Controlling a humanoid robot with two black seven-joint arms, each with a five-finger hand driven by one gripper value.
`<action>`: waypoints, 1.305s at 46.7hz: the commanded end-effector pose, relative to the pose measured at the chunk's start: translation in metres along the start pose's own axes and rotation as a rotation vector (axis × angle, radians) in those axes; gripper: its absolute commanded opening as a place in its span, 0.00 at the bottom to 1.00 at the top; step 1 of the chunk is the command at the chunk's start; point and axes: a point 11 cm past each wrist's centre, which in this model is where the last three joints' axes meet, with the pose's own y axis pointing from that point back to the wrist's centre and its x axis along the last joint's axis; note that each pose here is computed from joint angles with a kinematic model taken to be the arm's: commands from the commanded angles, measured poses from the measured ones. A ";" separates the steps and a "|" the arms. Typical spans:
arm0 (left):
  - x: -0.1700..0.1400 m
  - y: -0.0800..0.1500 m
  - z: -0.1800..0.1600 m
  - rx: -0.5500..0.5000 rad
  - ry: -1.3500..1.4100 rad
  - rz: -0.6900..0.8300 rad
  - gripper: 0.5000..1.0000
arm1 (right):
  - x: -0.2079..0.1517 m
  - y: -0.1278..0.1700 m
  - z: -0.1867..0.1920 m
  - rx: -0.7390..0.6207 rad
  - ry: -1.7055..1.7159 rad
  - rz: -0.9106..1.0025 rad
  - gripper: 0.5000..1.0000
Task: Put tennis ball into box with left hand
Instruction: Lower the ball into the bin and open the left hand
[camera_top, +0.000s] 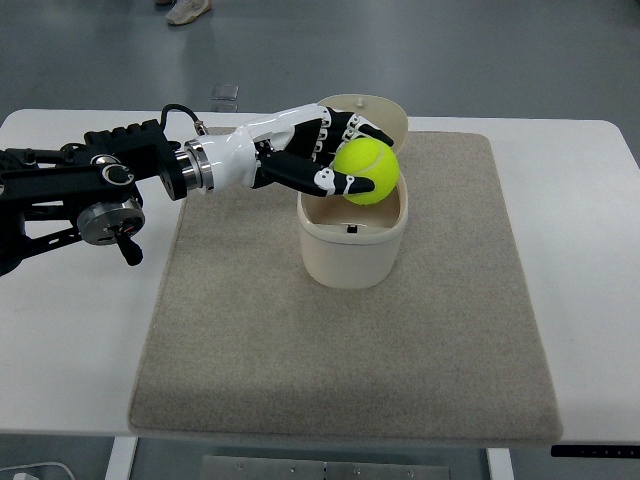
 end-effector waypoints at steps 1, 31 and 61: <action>0.004 0.003 -0.002 0.008 -0.003 0.014 0.00 | 0.000 0.000 0.000 0.000 0.000 0.000 0.88; 0.019 0.007 -0.006 0.024 -0.022 0.118 0.47 | 0.000 0.000 0.000 0.000 0.001 0.001 0.88; 0.016 0.005 -0.003 0.018 -0.020 0.109 0.80 | 0.000 0.000 0.000 0.000 0.000 0.000 0.88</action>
